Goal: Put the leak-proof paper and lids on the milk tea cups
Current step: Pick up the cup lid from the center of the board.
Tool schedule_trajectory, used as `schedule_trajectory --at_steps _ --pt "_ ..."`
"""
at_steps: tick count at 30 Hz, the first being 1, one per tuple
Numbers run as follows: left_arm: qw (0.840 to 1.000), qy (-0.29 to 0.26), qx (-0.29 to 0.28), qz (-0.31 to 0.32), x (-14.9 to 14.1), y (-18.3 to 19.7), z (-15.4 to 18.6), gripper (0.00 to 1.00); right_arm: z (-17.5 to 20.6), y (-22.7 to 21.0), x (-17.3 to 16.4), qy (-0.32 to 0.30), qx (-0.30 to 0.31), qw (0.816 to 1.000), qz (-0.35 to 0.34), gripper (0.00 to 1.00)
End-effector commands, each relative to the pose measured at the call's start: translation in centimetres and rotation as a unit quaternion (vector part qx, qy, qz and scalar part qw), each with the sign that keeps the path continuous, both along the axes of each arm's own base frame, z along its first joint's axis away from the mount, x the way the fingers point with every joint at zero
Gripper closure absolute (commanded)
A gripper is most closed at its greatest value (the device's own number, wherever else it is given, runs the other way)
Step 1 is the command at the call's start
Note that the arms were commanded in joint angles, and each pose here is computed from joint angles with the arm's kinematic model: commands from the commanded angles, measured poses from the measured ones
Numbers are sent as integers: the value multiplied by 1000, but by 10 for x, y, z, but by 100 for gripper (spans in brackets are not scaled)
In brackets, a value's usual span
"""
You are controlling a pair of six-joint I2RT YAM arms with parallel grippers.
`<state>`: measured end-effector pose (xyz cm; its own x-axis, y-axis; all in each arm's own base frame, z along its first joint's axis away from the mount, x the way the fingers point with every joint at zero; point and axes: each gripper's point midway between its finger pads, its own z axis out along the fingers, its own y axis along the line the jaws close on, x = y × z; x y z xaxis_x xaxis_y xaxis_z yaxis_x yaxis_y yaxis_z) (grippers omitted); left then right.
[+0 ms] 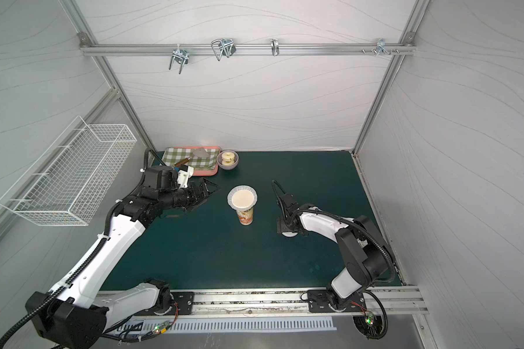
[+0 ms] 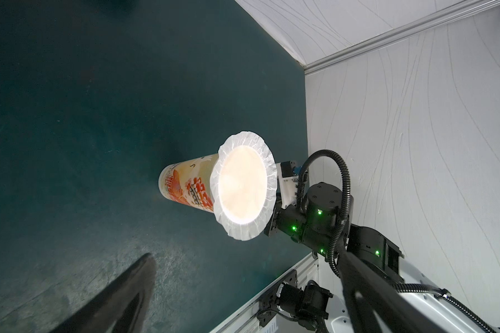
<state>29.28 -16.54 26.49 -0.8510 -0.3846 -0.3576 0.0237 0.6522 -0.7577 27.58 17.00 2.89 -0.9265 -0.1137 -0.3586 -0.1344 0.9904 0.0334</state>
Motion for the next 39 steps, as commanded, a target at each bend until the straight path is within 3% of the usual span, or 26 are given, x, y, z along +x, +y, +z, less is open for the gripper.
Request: schedule_trajectory --at_steps 1,21,29,39 --pt "1000 -30 2 1 3 2 17 0 4 5 9 -14 -1 1000 2 14" --pt "999 -33 0 2 3 3 18 0 24 0 4 -29 1 1000 5 20" --pt "999 -37 0 4 2 3 21 0 69 1 -1 -54 15 998 18 20" --pt "999 -44 5 11 2 7 23 0 167 23 -4 -101 56 991 73 22"
